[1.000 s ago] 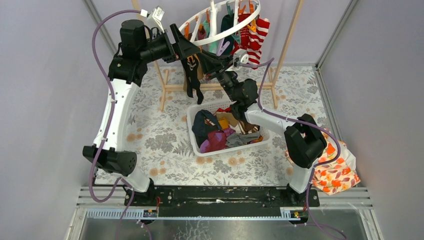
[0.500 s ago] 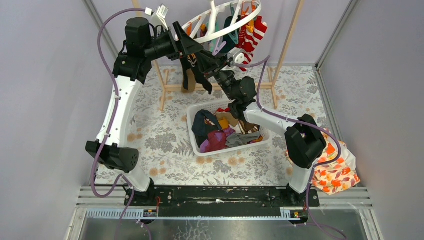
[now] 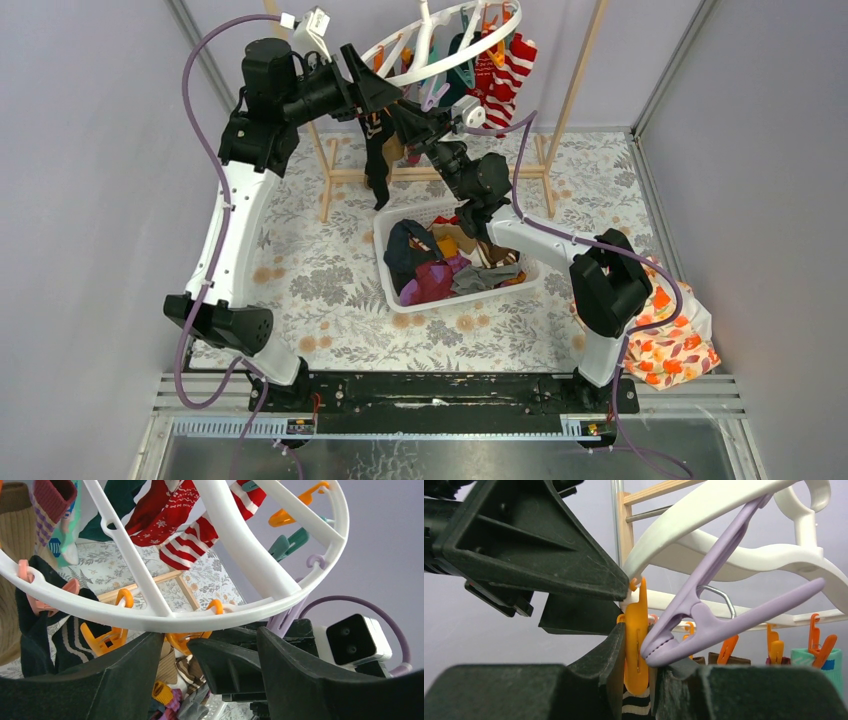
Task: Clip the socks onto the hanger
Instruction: Open the clamp at the hanger.
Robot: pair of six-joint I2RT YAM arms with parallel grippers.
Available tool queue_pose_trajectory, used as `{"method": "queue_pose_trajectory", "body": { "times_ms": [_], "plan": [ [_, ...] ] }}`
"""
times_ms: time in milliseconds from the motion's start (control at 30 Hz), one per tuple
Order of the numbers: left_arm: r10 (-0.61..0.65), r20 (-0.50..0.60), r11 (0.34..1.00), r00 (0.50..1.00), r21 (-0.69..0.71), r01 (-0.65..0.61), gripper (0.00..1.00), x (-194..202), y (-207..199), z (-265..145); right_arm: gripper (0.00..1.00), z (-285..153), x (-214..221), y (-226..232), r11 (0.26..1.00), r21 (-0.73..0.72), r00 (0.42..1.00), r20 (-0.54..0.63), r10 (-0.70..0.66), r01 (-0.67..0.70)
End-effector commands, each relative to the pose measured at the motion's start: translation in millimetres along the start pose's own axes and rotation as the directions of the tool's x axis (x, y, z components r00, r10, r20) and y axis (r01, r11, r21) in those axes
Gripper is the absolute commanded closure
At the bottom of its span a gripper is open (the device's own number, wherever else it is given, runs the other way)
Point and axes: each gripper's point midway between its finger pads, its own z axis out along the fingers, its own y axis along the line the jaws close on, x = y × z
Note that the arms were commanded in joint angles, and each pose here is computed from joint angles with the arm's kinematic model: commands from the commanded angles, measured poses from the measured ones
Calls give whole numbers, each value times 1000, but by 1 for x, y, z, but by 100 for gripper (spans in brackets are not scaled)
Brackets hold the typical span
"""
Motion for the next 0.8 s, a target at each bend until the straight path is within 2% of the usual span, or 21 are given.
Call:
{"method": "queue_pose_trajectory", "body": {
  "times_ms": [0, 300, 500, 633, 767],
  "plan": [
    [42, 52, 999, 998, 23, -43, 26, -14, -5, 10, 100, 10, -27, 20, 999, -52, 997, 74, -7, 11],
    [47, 67, 999, 997, -14, -46, 29, -13, 3, 17, 100, 11, -22, 24, 998, -59, 998, 59, -2, 5],
    [36, 113, 997, 993, -67, -29, 45, -22, 16, 23, 99, 9, -14, 31, 997, -79, 1000, 22, 3, -1],
    [34, 124, 996, 992, -87, -23, 56, -24, 22, 26, 80, 5, -11, 34, 996, -87, 1000, 5, 9, -8],
    [27, 133, 993, 991, -116, -11, 77, -23, 29, 27, 63, -2, -13, 32, 997, -71, 1000, -18, 12, -14]
  ]
}}
